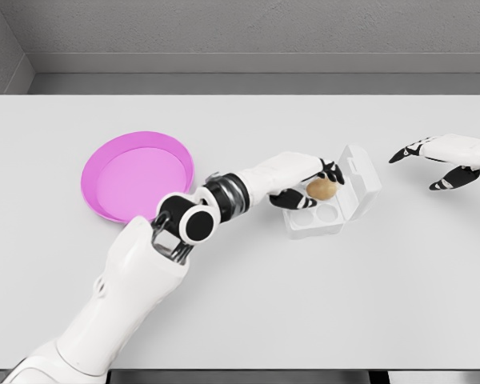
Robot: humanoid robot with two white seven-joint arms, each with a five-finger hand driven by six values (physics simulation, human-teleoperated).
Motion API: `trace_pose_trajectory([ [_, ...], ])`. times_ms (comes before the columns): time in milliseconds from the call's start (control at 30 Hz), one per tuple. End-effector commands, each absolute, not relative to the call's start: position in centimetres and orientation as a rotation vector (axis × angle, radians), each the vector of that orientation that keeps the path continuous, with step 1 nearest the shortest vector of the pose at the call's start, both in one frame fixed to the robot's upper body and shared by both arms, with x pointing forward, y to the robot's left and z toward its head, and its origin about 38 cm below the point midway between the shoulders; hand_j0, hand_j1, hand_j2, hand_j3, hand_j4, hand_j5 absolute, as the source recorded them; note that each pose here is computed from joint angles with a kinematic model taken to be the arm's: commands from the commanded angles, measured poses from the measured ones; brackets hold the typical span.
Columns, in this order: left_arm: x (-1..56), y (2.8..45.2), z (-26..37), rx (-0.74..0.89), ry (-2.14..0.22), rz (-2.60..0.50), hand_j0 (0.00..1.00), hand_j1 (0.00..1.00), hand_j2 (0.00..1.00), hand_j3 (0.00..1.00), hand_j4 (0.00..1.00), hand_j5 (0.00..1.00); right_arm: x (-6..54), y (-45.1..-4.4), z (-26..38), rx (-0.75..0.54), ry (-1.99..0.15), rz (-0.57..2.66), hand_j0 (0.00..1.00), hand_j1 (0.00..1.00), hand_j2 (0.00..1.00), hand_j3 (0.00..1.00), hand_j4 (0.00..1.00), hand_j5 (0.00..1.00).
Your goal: Pack egg into the box and close the box lid
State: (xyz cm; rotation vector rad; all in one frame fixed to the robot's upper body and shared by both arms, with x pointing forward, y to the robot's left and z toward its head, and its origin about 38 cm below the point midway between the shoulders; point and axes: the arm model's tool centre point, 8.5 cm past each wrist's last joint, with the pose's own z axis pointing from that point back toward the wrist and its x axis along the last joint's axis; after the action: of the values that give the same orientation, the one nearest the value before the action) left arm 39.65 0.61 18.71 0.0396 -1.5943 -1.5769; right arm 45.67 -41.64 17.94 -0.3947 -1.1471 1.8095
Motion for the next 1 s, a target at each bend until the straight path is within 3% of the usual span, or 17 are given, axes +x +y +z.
trace_pose_trajectory([
  [0, 38.6, 1.3, 23.0, 0.067, -1.74, -1.529, 0.9, 0.9, 0.9, 0.9, 0.9, 0.9, 45.7, -41.6, 18.0, -0.393, -1.152, 1.804, 0.8, 0.8, 0.8, 0.8, 0.8, 0.8],
  [67, 38.4, 2.3, 24.3, 0.052, -1.792, -1.477, 1.0, 1.0, 1.0, 1.0, 1.0, 1.0, 45.7, -41.6, 18.0, -0.394, -1.152, 1.804, 0.79, 0.79, 0.79, 0.79, 0.79, 0.79],
  [167, 40.3, 7.2, 25.4, 0.037, -1.809, -1.373, 1.0, 1.0, 1.0, 1.0, 1.0, 1.0, 45.7, -41.3, 18.2, -0.393, -1.16, 1.812, 0.77, 0.77, 0.77, 0.77, 0.77, 0.77],
  [267, 41.6, 11.8, 26.1, 0.139, -1.81, -1.338, 1.0, 1.0, 1.0, 1.0, 1.0, 1.0, 45.7, -40.9, 18.3, -0.39, -1.167, 1.821, 0.76, 0.76, 0.76, 0.76, 0.76, 0.76],
  [333, 41.8, 17.6, 27.9, 0.257, -1.91, -1.341, 1.0, 1.0, 1.0, 1.0, 1.0, 1.0, 45.6, -40.3, 18.3, -0.382, -1.175, 1.841, 0.76, 0.76, 0.76, 0.76, 0.76, 0.76],
  [433, 38.3, 26.3, 30.0, 0.302, -2.138, -1.455, 1.0, 1.0, 1.0, 1.0, 1.0, 1.0, 45.6, -40.1, 18.3, -0.381, -1.178, 1.847, 0.75, 0.75, 0.75, 0.75, 0.75, 0.75],
  [600, 34.2, 34.7, 29.5, 0.351, -2.255, -1.185, 1.0, 1.0, 1.0, 1.0, 1.0, 1.0, 45.6, -39.0, 18.9, -0.379, -1.205, 1.876, 0.75, 0.75, 0.75, 0.75, 0.75, 0.75],
  [800, 33.7, 38.8, 22.4, 0.285, -2.063, -1.019, 1.0, 1.0, 1.0, 1.0, 1.0, 1.0, 45.1, -37.8, 20.0, -0.383, -1.236, 1.924, 0.76, 0.76, 0.76, 0.76, 0.76, 0.76],
  [967, 34.4, 36.0, 18.3, 0.188, -1.941, -1.113, 1.0, 1.0, 1.0, 1.0, 1.0, 1.0, 44.8, -37.3, 19.9, -0.372, -1.236, 1.946, 0.75, 0.75, 0.75, 0.75, 0.75, 0.75],
])
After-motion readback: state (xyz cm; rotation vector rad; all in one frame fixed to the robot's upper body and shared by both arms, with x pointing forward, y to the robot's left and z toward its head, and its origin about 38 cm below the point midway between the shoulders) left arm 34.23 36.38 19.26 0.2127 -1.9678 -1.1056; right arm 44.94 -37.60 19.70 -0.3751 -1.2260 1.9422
